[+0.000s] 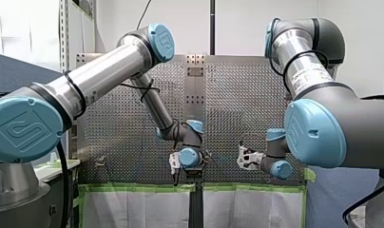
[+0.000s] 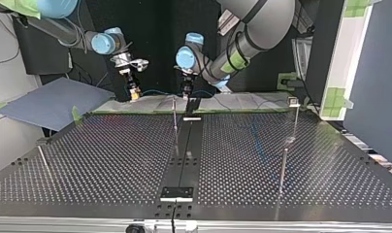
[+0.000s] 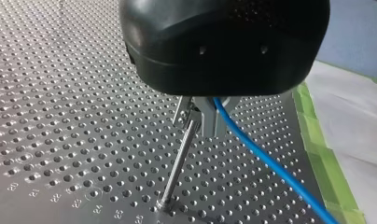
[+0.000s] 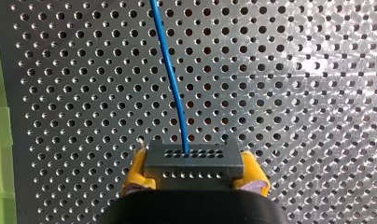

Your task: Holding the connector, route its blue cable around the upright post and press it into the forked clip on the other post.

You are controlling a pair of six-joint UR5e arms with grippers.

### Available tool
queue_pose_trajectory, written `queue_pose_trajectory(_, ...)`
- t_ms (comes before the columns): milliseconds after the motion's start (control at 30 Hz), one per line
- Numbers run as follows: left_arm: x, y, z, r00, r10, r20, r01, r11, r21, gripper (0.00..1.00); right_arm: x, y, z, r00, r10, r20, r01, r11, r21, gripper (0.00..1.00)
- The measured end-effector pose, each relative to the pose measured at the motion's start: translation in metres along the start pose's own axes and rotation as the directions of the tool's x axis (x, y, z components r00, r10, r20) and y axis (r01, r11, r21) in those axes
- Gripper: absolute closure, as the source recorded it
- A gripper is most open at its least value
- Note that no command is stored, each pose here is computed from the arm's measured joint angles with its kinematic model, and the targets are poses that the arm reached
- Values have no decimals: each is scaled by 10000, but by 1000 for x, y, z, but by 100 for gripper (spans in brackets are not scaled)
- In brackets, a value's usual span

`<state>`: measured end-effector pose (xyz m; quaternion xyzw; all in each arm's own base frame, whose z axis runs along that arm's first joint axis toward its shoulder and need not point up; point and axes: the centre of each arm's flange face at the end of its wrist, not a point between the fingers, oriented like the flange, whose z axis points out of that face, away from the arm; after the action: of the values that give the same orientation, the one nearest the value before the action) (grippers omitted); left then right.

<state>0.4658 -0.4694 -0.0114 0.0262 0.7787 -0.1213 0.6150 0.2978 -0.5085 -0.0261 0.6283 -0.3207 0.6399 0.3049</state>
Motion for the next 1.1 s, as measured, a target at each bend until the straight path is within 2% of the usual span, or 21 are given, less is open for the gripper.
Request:
queue_pose_trajectory(467, -2, 0, 5, 9995, -278, -137, 280, 9995, 141, 98, 1, -4, 2, 10000, -36, -77, 37, 9998, 176, 100)
queue_pose_trajectory(700, -7, 1, 11, 9988, -469, -107, 471, 9987, 206, 98, 1, -5, 2, 10000, -37, -72, 38, 9998, 185, 100)
queue_pose_trajectory(1100, -11, 5, 16, 9980, -524, -347, 529, 9985, 147, 98, 0, -4, 2, 10000, -34, -70, 35, 9999, 143, 100)
